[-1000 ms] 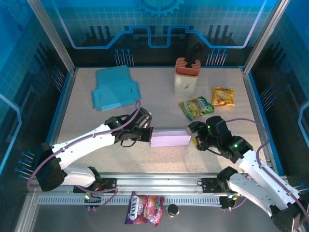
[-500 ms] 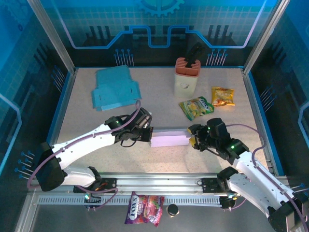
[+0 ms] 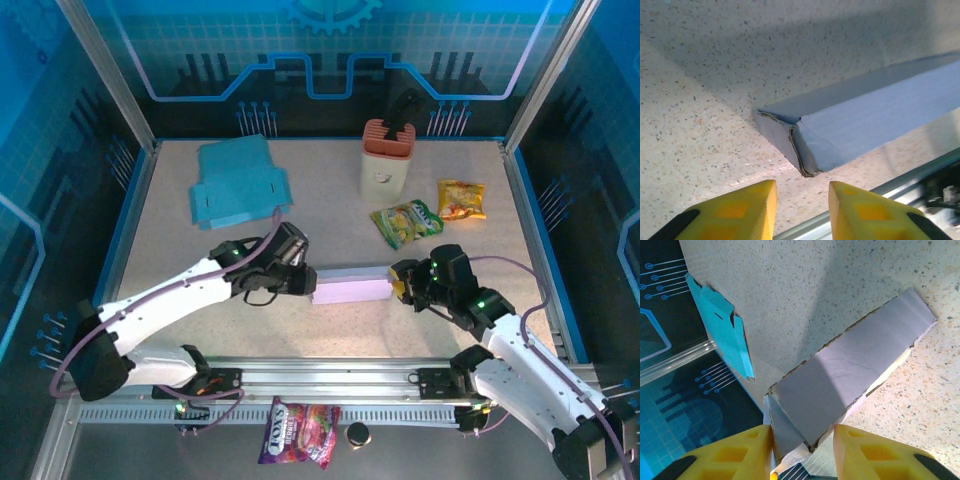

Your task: Fold the paper box

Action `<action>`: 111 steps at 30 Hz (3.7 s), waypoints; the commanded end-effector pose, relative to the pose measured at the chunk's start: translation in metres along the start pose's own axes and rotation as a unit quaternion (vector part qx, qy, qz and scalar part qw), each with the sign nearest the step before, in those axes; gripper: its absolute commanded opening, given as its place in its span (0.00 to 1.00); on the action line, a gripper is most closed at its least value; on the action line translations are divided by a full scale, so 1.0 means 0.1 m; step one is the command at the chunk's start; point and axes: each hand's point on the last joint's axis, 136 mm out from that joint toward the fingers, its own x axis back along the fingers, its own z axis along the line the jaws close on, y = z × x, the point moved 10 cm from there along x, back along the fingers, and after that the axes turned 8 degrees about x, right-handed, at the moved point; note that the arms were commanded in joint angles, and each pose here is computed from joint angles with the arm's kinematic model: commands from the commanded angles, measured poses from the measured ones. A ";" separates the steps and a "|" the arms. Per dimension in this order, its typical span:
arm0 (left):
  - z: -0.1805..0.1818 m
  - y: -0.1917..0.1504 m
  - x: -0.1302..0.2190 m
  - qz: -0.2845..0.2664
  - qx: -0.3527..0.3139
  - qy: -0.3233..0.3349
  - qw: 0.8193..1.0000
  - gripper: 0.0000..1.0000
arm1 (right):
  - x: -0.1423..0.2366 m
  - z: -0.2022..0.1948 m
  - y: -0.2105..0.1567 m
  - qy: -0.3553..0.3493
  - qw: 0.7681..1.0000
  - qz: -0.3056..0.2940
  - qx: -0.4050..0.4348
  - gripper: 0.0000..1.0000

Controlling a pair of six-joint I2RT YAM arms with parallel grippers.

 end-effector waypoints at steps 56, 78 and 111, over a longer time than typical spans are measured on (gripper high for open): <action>0.65 -0.19 -0.62 0.118 0.143 0.013 0.983 0.20 | 0.08 -0.53 0.00 -0.269 0.963 0.006 -0.036 0.31; 0.41 -0.25 -0.49 0.065 0.059 -0.010 0.996 0.18 | 0.41 0.41 0.03 -0.110 0.982 0.067 0.136 0.54; 0.38 -0.16 -0.89 0.143 0.091 -0.051 0.984 0.39 | 0.13 -0.43 -0.03 -0.225 0.939 0.145 0.217 0.52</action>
